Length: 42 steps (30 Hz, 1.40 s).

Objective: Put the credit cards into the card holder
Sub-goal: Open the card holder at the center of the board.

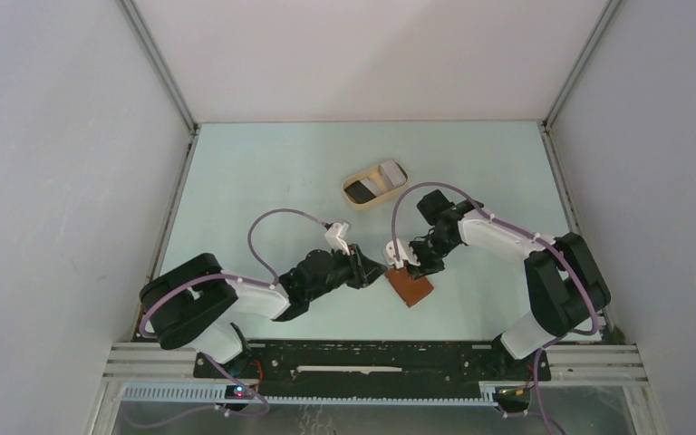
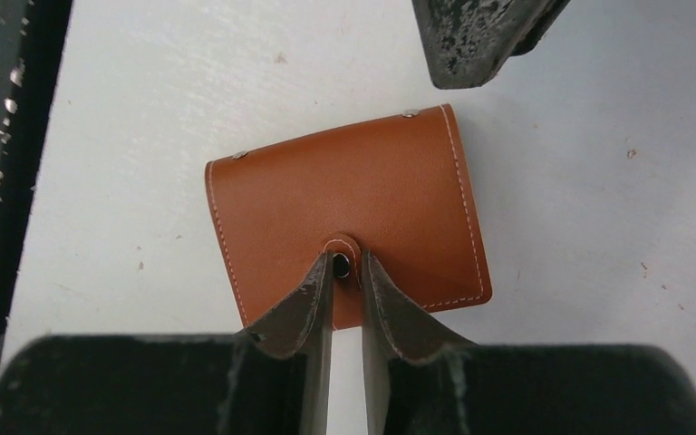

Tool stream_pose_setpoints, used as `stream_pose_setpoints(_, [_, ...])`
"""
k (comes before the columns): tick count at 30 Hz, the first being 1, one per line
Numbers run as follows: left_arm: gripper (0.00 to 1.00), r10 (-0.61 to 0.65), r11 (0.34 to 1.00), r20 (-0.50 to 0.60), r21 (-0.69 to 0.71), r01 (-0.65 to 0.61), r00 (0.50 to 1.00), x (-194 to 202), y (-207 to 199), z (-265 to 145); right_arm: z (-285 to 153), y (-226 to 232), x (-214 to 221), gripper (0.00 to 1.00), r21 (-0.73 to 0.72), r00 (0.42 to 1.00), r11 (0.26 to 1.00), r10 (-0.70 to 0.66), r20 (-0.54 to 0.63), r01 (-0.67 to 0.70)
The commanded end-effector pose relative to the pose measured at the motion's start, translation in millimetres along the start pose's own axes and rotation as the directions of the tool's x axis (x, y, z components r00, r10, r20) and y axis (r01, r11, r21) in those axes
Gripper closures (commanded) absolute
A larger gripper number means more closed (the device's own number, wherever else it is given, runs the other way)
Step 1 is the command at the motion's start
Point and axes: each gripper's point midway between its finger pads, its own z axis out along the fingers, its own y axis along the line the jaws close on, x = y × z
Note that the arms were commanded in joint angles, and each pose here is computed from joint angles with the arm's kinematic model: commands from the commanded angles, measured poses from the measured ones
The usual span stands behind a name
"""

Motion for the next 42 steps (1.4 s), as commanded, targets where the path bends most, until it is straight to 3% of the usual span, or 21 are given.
stream_pose_setpoints(1, [0.68,-0.008,0.999,0.011,0.037,0.008,1.000,0.0,-7.7,-3.3,-11.1,-0.8,-22.9,1.00,0.017,0.992,0.999,0.037,0.121,-0.040])
stream_pose_setpoints(7, [0.65,-0.015,0.998,-0.006,0.058,0.015,1.000,2.1,-14.1,-1.5,-11.5,-0.7,-26.9,1.00,0.007,0.982,0.996,0.089,0.165,-0.091])
stream_pose_setpoints(12, [0.65,-0.026,0.997,-0.036,0.065,0.028,0.999,9.0,-18.0,4.9,-2.6,0.6,-16.7,1.00,-0.012,0.989,0.995,0.101,0.110,-0.101])
stream_pose_setpoints(16, [0.67,-0.036,0.997,-0.048,0.061,0.039,0.998,13.0,-18.5,10.4,-0.3,2.2,-13.7,0.78,-0.015,0.989,0.993,0.114,0.094,-0.113])
stream_pose_setpoints(17, [0.68,-0.042,0.997,-0.050,0.057,0.045,0.998,13.9,-17.7,11.7,0.8,3.0,-11.6,0.63,-0.010,0.990,0.993,0.115,0.081,-0.114])
stream_pose_setpoints(18, [0.68,-0.047,0.997,-0.051,0.051,0.050,0.998,14.8,-16.1,13.2,2.7,3.3,-8.3,0.56,-0.002,0.992,0.993,0.114,0.061,-0.114])
stream_pose_setpoints(21, [0.72,-0.062,0.996,-0.056,0.054,0.065,0.996,17.9,-15.2,18.6,10.9,4.0,0.6,0.49,0.005,0.995,0.995,0.100,0.010,-0.100])
stream_pose_setpoints(33, [0.83,-0.112,0.985,-0.062,0.122,0.118,0.992,21.0,-26.8,38.2,28.2,18.4,23.6,0.51,-0.053,0.993,0.997,0.045,-0.114,-0.051])
stream_pose_setpoints(42, [0.96,-0.169,0.984,-0.074,0.037,0.172,0.983,34.9,-2.4,51.2,30.8,24.0,24.8,0.79,-0.085,0.991,0.996,0.013,-0.131,-0.025])
